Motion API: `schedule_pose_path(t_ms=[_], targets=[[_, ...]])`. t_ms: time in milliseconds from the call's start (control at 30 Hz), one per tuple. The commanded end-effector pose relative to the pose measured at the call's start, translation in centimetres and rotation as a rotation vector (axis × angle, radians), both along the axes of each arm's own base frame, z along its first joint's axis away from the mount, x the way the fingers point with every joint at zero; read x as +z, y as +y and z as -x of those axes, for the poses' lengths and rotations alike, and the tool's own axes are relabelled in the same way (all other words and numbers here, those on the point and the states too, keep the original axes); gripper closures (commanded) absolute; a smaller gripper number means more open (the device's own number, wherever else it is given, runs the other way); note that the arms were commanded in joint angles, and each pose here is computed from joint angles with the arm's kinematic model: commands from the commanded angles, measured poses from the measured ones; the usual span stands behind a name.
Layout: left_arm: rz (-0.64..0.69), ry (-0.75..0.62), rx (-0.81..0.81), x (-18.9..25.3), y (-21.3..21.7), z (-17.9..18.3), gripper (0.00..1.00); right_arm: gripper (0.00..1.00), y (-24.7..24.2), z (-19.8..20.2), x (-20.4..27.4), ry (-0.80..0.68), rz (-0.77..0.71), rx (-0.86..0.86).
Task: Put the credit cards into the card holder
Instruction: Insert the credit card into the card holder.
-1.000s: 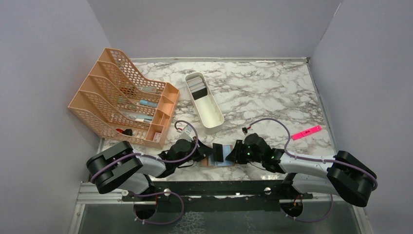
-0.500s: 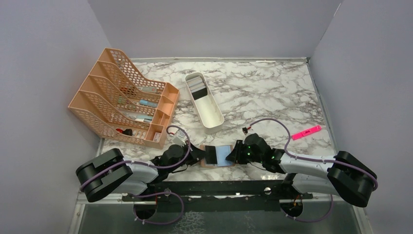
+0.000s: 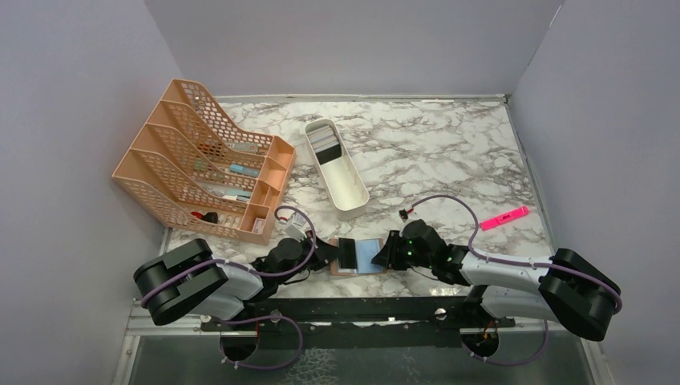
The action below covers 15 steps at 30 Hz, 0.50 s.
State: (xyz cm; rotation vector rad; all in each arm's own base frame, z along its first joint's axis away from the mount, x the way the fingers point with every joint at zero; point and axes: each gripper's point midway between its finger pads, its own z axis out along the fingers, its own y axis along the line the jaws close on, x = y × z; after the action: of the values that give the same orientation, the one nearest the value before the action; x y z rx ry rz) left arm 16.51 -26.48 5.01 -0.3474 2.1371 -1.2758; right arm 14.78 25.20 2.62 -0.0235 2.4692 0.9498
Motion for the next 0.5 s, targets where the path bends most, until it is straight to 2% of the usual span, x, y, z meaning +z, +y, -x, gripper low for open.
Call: schedule_pose_path(t_ms=[0, 467], targets=[[0.039, -0.028, -0.023, 0.64, -0.5, 0.22, 1.0, 0.76, -1.94, 1.14, -2.47, 0.048, 0.093, -0.011], [0.118, 0.027, -0.017, 0.34, -0.87, 0.59, 1.0, 0.76, -2.37, 1.11, -2.69, 0.046, 0.113, -0.02]])
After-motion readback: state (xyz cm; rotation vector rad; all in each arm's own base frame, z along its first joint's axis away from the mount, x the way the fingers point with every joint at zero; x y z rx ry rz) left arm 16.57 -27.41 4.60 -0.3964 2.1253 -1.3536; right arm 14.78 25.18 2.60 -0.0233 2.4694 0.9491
